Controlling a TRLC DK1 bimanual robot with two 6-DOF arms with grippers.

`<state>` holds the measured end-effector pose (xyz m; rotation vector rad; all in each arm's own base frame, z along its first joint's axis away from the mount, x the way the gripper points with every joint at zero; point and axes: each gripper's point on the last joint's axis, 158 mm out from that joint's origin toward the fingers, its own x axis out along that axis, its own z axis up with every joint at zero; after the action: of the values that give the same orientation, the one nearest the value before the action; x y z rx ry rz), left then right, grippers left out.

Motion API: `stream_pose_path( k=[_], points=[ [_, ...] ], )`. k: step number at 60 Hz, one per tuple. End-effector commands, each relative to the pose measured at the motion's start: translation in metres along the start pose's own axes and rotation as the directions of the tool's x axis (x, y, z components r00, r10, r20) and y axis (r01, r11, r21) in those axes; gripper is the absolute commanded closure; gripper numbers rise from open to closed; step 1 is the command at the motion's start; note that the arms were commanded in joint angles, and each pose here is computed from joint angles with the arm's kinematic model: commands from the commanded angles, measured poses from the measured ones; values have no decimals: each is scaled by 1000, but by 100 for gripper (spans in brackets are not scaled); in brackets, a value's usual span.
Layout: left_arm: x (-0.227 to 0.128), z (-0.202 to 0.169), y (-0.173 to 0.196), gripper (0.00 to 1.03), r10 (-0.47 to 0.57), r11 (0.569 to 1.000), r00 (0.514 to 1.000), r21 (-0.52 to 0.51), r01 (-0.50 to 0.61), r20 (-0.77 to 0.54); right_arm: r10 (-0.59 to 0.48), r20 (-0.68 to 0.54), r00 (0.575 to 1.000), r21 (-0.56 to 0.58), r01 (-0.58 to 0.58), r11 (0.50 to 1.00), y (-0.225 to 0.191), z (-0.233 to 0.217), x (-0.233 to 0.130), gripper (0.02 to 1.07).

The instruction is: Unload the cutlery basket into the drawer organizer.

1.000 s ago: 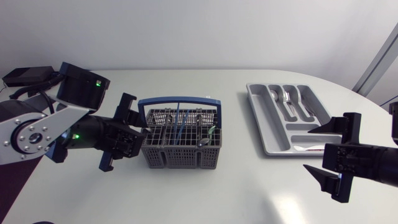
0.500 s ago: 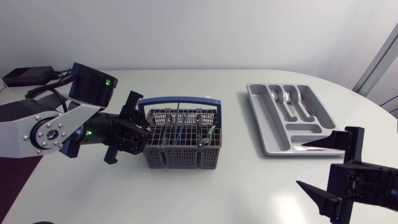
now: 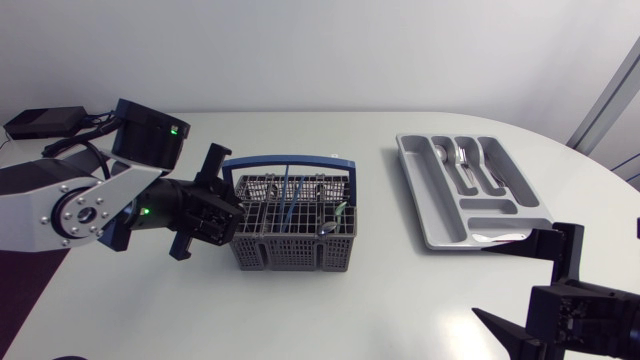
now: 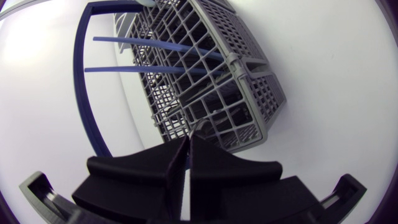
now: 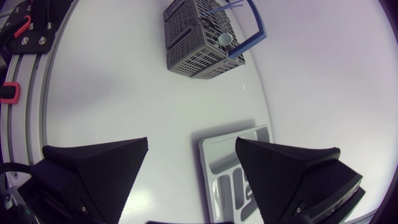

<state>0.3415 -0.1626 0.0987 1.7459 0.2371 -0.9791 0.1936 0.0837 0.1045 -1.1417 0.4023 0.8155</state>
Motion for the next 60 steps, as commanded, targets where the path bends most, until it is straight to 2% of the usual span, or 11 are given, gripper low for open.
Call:
stream_pose_path(
  k=[1, 37, 47, 60],
  points=[
    [-9, -6, 13, 95, 44, 999, 999, 31, -44, -16, 36, -9, 999, 27, -36, 999, 14, -5, 5, 6],
    [-55, -7, 34, 95, 174, 985, 984, 22, -173, -28, 33, 12, 999, 28, -33, 999, 24, 6, -8, 6],
    [-68, -5, 32, 95, 179, 984, 984, 11, -178, -24, 25, 61, 998, 76, -30, 997, 19, 22, -14, 6],
    [-81, -3, 29, 95, 158, 987, 987, -7, -158, -16, 71, 170, 983, 202, -105, 974, 10, 64, -21, 6]
  ],
)
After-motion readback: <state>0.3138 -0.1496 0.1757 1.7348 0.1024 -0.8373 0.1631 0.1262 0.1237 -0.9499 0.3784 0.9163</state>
